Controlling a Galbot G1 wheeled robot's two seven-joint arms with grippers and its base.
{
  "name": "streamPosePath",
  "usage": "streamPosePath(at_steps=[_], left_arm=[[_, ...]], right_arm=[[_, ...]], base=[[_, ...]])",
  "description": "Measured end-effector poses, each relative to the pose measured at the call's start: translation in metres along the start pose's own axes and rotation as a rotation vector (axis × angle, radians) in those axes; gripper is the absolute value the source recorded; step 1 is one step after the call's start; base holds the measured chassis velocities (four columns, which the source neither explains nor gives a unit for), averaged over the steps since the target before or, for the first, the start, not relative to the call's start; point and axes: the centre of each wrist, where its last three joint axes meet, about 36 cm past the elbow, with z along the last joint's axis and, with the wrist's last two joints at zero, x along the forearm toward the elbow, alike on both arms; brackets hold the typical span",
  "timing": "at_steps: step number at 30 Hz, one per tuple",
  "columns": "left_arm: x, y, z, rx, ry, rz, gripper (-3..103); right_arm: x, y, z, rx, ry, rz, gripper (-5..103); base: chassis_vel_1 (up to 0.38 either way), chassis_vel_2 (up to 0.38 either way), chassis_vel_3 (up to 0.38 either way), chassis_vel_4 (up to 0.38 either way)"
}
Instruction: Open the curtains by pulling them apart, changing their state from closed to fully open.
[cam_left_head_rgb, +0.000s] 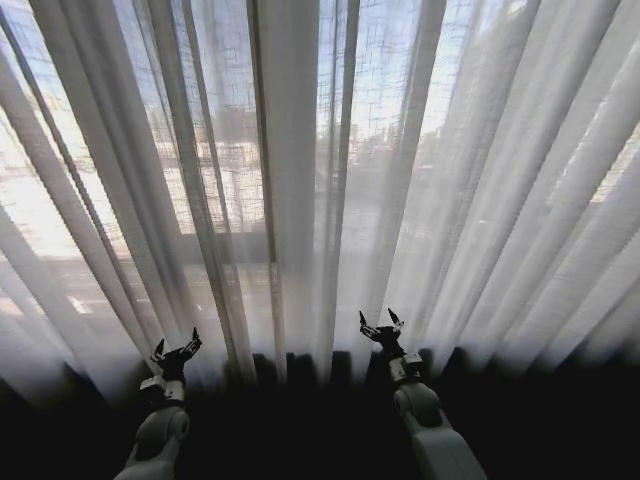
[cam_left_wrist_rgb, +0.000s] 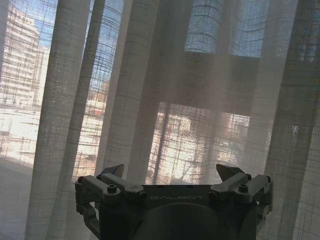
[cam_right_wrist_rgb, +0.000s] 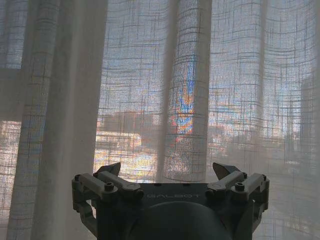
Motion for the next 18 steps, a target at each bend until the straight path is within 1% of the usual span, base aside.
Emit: streamPosePath(at_steps=[7,18], left_arm=[[0.000,0.000,0.000,0.000,0.000,0.000,100],[0.000,0.000,0.000,0.000,0.000,0.000,100]], right_arm=[[-0.017,0.000,0.004,0.038,0.004,0.005,100],[-0.052,0.007,0.012,0.056,0.030,0.016,100]], base=[[0.008,-0.012,-0.005,0.016],[0.002,0.000,-0.001,0.005]])
